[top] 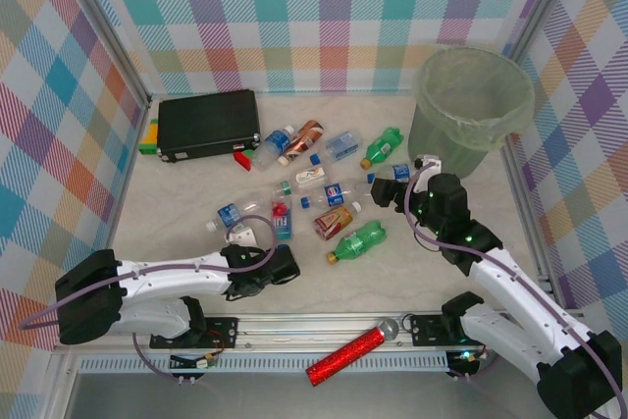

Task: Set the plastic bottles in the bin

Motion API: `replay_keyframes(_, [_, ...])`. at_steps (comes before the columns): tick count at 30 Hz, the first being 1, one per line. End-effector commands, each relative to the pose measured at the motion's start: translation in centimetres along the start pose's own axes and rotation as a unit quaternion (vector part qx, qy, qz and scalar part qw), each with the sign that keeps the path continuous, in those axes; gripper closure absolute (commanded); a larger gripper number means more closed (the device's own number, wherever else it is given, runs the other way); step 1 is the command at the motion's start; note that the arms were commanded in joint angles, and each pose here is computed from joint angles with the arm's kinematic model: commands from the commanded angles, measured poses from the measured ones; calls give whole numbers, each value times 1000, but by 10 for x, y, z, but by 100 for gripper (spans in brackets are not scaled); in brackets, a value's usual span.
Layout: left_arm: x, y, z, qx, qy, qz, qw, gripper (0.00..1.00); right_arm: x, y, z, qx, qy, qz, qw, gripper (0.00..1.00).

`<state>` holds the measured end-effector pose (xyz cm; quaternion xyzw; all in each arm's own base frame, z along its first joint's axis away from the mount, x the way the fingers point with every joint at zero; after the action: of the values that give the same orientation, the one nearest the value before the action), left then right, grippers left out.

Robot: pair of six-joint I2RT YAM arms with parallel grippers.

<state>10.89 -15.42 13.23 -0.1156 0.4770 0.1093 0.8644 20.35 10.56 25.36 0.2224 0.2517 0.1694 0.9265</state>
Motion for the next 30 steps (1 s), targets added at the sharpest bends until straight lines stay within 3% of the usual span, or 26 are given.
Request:
replay_keyframes(1, [2, 0, -2, -12, -2, -1, 1000, 29, -2, 2, 4, 6, -23, 10, 1000, 1])
replay_keyframes(14, [18, 7, -11, 0, -15, -3, 1000, 38, -6, 7, 10, 3, -19, 12, 1000, 1])
replay_keyframes(20, [13, 8, -6, 16, -28, -8, 999, 64, -12, 13, 13, 7, 1, 27, 1000, 1])
replay_keyframes(25, [-7, 6, 6, 45, -41, -42, 997, 67, -16, 16, 19, 41, 17, 11, 999, 1])
replay_keyframes(30, [-36, 3, 24, 100, -70, -122, 985, 68, -21, 38, 24, 46, 63, 112, 991, 1])
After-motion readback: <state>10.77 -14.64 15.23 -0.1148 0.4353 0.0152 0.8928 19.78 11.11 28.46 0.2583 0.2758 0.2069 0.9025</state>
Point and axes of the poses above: each hand's point on the last joint's axis, 136 mm out from that joint toward the fingers, its own x axis out along the fingers, its own y axis along the line the jaws close on, z = x × y, the point moved 10 cm from there along -x, back along the fingers, and after that the axes turned 5 degrees about x, right-handed, at the moved point
